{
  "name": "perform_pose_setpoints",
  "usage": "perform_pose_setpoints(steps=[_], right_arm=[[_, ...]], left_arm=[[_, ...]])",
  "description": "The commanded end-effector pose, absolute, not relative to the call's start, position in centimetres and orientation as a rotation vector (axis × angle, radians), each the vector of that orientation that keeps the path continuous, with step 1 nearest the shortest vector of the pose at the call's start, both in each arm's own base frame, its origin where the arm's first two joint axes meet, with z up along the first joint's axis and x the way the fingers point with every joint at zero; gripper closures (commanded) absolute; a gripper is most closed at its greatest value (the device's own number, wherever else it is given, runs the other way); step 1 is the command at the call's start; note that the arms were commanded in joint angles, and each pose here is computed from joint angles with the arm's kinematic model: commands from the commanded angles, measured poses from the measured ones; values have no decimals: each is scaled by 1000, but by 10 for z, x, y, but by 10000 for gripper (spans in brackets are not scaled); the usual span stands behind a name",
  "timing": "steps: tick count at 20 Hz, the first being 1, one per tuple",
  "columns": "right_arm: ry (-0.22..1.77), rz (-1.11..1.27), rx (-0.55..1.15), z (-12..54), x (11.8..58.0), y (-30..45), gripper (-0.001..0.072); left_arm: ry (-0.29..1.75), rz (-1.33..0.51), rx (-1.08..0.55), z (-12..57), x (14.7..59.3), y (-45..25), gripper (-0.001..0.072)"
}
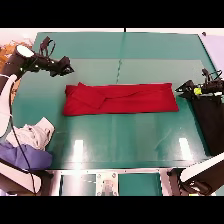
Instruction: Fold the shirts.
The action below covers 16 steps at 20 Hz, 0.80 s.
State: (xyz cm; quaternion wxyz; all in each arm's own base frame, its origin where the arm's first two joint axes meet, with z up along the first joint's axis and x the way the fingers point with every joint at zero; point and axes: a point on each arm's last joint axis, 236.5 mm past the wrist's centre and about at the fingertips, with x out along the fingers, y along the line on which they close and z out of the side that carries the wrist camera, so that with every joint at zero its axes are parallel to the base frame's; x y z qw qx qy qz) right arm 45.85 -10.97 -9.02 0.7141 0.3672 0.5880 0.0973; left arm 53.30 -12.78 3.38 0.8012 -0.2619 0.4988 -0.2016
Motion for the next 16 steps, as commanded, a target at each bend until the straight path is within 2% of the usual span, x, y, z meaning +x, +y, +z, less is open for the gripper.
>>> perform_pose_setpoints(steps=[1,2,3,4,5,6,10,16], right_arm=[[1389,443,823,-112,440,-70,209],[1400,491,814,-114,440,-57,216],[1406,527,786,-113,440,-45,281],[1407,561,769,-108,441,-37,412],[1399,604,764,-99,444,-28,667],[1378,645,774,-84,448,-22,691],[1202,781,781,18,465,-5,690],[1121,824,634,148,426,35,690]], left_arm=[[1127,-501,-536,32,516,-158,679],[1131,-522,-522,33,512,-172,679],[1135,-543,-508,33,509,-185,679],[1131,-564,-492,33,506,-201,679],[1122,-580,-480,34,505,-215,679],[1107,-594,-468,33,505,-230,679],[1093,-677,-475,12,492,-316,679],[1162,-794,-521,-62,441,-459,679]])
